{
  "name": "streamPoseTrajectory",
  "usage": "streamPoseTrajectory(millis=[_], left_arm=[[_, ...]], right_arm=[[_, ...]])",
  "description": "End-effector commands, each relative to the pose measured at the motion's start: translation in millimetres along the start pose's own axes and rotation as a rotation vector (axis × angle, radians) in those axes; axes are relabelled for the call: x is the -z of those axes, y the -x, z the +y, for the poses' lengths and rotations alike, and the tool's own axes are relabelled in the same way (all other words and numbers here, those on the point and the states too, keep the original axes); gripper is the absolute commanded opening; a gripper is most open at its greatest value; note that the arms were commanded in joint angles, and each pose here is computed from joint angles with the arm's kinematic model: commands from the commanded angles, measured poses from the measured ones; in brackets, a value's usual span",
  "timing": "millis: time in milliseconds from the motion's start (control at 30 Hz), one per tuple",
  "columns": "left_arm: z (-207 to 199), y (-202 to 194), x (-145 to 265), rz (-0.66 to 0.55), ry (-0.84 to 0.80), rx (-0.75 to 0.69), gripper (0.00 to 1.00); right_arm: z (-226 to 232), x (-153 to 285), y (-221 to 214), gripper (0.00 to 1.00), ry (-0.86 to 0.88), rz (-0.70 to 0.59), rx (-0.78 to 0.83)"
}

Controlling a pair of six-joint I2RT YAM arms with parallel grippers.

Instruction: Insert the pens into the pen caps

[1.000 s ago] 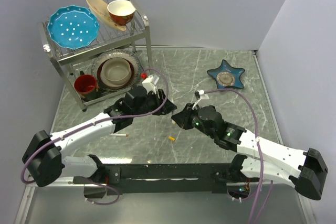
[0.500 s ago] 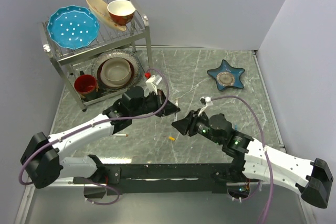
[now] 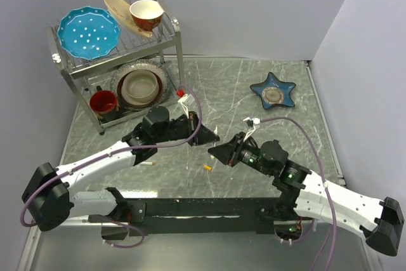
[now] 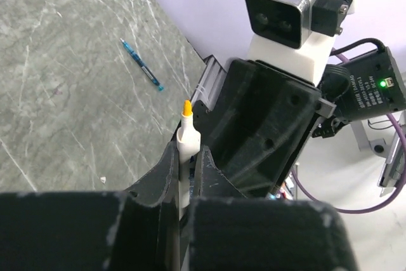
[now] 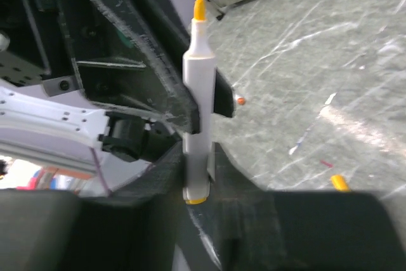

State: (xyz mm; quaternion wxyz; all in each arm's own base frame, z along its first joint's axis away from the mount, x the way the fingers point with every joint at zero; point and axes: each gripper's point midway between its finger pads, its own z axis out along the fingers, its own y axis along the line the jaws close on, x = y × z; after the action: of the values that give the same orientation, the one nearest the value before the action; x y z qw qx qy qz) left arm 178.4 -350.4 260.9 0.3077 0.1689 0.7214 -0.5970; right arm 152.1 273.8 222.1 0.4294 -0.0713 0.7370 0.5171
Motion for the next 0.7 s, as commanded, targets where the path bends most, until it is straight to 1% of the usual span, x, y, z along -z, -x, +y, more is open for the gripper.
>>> streamPoseTrajectory(millis=[0,67,100,133,167,200,233,300,333,367,400,433,467,500,567,600,667], left_arm=[[-22.6,10.3,6.9,-0.03,-0.074,-0.049,0.09],[-27.5,11.0,8.3,-0.016,-0.086,-0.082,0.35],[-26.8,13.9,8.8,-0.02,-0.067,-0.096,0.63],[-23.2,18.8,9.2,-0.03,-0.035,-0.14,0.71],[-22.2,23.0,13.2,-0.021,0.016,-0.147,0.75],[-20.5,27.8,15.5,-0.03,0.047,-0.17,0.8],[-12.6,36.0,17.9,-0.053,0.107,-0.226,0.82],[-9.6,47.3,26.8,-0.058,0.189,-0.282,0.83],[-5.5,52.7,29.8,-0.061,0.216,-0.367,0.82],[-6.7,53.3,34.2,-0.046,0.223,-0.416,0.8],[-4.9,55.1,36.5,-0.029,0.224,-0.522,0.79],[-4.0,55.7,38.0,-0.017,0.226,-0.569,0.77],[-1.7,53.4,40.1,0.008,0.232,-0.611,0.73],[3.0,54.6,41.3,0.029,0.24,-0.7,0.73],[11.1,54.4,40.5,0.058,0.262,-0.754,0.74],[17.4,53.8,41.3,0.088,0.273,-0.828,0.74],[21.3,49.3,36.1,0.132,0.263,-0.862,0.73]], right_arm=[[11.3,0.4,8.1,0.13,0.047,-0.036,-0.009],[8.7,2.4,11.7,0.0,0.031,-0.057,-0.018],[9.1,5.2,13.8,0.0,0.03,-0.069,-0.023],[0.6,6.2,13.0,0.0,-0.01,-0.071,-0.028],[-3.8,7.7,13.8,0.0,-0.036,-0.076,-0.038],[-8.3,10.1,20.8,0.0,-0.071,-0.108,-0.042],[-17.1,12.6,16.9,0.0,-0.115,-0.094,-0.041],[-22.9,17.1,22.8,0.0,-0.157,-0.117,-0.039],[-30.3,19.9,19.7,0.0,-0.193,-0.105,-0.037],[-31.1,22.2,21.0,0.0,-0.203,-0.108,-0.036],[-32.4,25.8,25.3,0.0,-0.216,-0.128,-0.039],[-37.1,29.1,23.2,0.0,-0.237,-0.123,-0.037],[-37.8,31.8,24.4,0.0,-0.242,-0.129,-0.039],[-36.6,37.0,28.9,0.0,-0.237,-0.151,-0.039],[-42.3,43.8,31.4,0.0,-0.266,-0.172,-0.044],[-39.8,49.1,36.4,0.0,-0.258,-0.195,-0.051],[-45.0,54.8,37.7,0.0,-0.283,-0.207,-0.049]])
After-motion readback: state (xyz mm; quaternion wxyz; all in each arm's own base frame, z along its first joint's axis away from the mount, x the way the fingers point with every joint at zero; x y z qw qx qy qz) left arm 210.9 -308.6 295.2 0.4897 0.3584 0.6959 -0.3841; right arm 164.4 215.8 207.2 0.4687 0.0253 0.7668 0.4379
